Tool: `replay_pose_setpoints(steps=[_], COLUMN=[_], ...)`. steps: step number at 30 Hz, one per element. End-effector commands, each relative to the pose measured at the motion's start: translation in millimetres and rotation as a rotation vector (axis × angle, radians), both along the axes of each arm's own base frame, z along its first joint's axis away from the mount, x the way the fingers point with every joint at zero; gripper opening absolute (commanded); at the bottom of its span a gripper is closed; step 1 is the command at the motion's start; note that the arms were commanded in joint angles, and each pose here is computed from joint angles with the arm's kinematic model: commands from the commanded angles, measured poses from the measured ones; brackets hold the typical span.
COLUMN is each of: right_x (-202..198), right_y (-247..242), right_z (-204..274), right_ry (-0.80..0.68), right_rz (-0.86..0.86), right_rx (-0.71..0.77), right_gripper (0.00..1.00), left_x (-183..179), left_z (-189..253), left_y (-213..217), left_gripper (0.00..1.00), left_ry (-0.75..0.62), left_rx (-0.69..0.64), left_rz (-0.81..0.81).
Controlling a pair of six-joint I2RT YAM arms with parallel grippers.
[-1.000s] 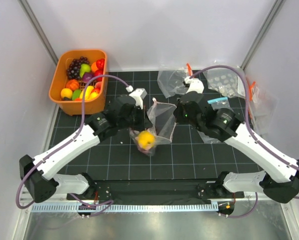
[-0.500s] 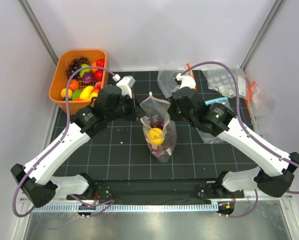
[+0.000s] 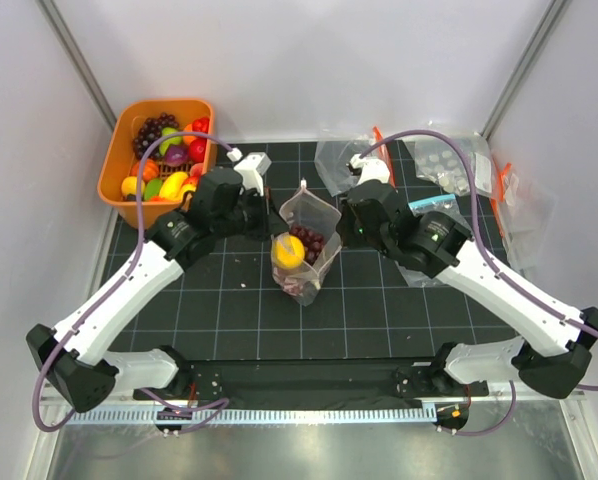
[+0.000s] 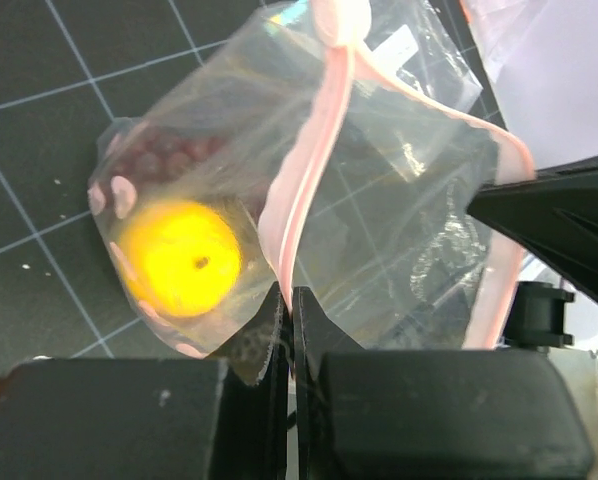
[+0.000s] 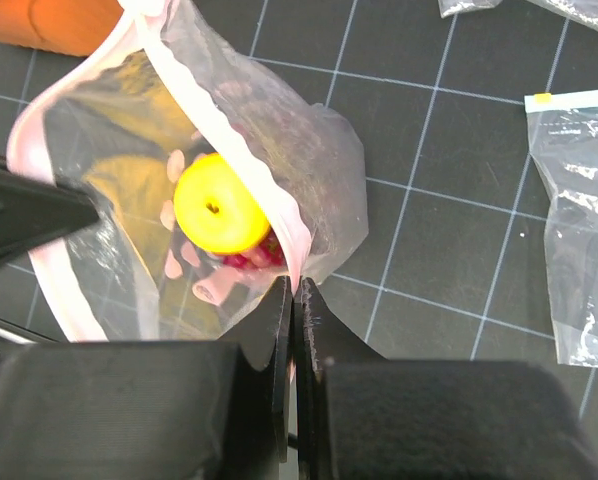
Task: Place the food in the zip-top bag and seal the zipper
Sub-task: Adjust the zipper food storage bag at the center of the board, then pick up the fake fruit from the bin.
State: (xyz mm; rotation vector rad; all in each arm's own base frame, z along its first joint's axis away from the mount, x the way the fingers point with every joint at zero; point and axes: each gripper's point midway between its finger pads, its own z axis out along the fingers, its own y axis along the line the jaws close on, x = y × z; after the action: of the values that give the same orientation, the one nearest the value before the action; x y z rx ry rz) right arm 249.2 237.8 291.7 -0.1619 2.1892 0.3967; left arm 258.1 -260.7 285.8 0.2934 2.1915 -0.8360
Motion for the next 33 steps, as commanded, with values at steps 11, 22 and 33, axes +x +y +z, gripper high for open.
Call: replay_pose_setpoints(steps=[11, 22, 33], right_x=[1.2, 13.8, 3.4], right_y=[-25.1, -9.9, -23.8], right_z=[69.5, 36.4, -11.7], right_ry=[-0.146, -0.098, -0.045], right_rz=[-0.061, -0.048, -0.074], right_rx=[0.047, -0.023, -0.008], right_gripper=[0.01, 0.01, 0.01], left_x=[-4.9, 15.7, 124.6], left_z=[28.7, 6.1, 46.1], left_y=[-21.4, -3.0, 127.6], left_gripper=[0.0, 0.7, 0.91], left_ry=[0.023, 0.025, 0.007], left_rx=[-0.134, -0.088, -0.158], left_rz=[-0.13, -0.015, 0.399])
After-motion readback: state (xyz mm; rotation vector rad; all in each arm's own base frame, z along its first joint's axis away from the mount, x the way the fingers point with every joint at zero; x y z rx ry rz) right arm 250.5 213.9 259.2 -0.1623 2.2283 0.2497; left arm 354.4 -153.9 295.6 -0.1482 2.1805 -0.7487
